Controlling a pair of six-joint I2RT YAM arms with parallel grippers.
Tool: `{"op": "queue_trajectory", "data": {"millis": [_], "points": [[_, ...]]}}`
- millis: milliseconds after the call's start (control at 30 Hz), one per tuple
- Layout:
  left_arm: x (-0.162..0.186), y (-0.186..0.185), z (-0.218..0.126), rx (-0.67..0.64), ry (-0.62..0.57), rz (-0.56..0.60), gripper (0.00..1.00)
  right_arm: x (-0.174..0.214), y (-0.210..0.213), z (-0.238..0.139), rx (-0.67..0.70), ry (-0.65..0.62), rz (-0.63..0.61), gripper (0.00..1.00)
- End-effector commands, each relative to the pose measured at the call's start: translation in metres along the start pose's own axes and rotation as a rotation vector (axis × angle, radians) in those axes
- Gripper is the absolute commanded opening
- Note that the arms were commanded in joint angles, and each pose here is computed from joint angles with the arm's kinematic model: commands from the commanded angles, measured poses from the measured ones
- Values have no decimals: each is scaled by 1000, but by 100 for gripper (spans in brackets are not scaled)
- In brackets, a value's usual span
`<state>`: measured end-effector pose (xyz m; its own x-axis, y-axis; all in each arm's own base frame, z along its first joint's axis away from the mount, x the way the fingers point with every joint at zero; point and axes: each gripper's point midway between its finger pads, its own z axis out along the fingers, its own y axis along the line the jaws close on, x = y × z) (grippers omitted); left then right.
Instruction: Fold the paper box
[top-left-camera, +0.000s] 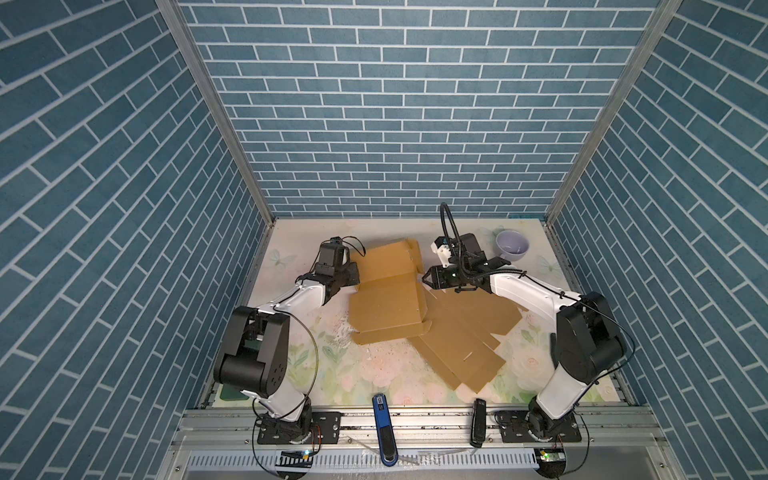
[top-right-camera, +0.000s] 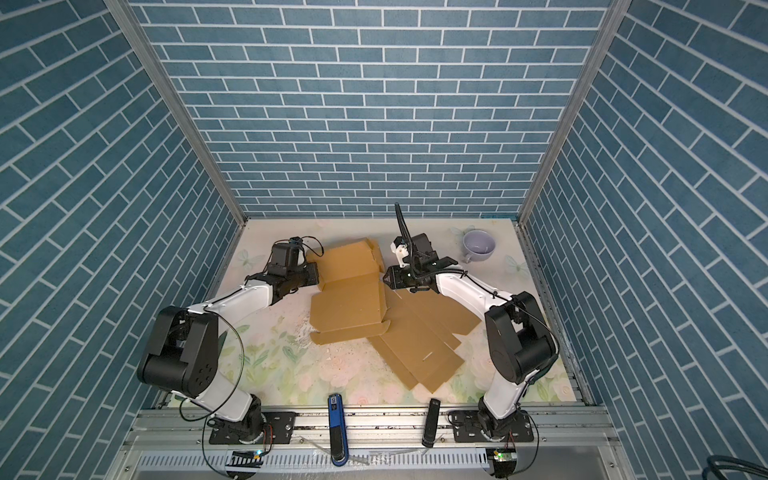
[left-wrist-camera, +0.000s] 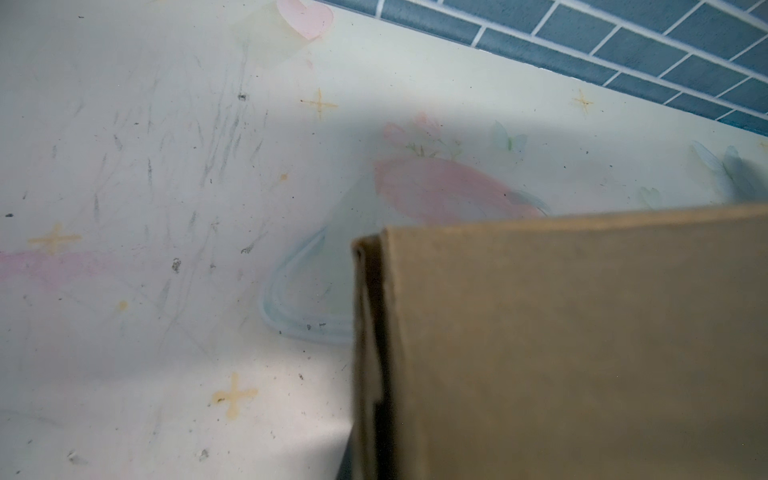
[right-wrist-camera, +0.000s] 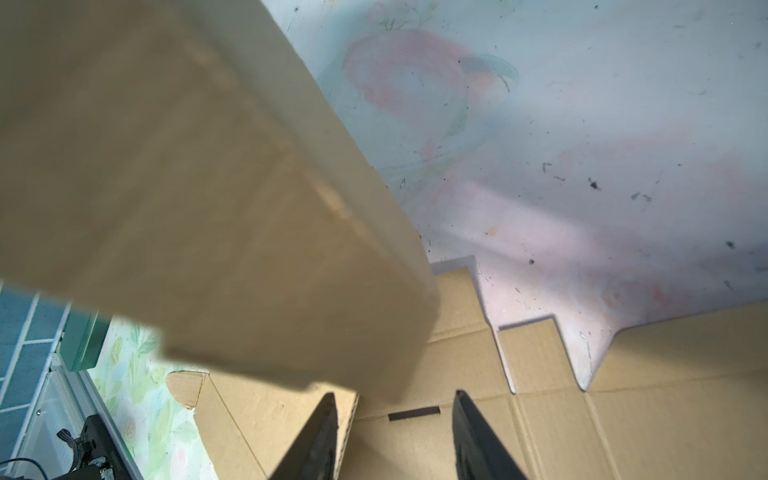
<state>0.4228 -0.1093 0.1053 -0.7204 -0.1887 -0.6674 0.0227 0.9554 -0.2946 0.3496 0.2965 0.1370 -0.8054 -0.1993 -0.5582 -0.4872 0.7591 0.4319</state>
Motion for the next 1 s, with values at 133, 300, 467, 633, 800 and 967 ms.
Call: {"op": "queue_trajectory", "data": {"millis": [133,300,467,633,800,967], "points": [[-10,-2,-9,24,-46,2,2,18,2,-3,11,33,24,47],[-11,-2,-9,23,-48,-2,1,27,6,7,-4,67,25,47],[-13,-3,-10,27,-56,-5,1,40,-1,16,8,96,38,47],[-15,-1,-11,25,-60,-8,1,55,-9,22,25,122,57,46],[-14,0,-11,24,-61,-9,1,65,-15,23,47,138,67,45],[-14,0,-11,26,-63,-9,1,73,-24,26,71,150,76,44]]}}
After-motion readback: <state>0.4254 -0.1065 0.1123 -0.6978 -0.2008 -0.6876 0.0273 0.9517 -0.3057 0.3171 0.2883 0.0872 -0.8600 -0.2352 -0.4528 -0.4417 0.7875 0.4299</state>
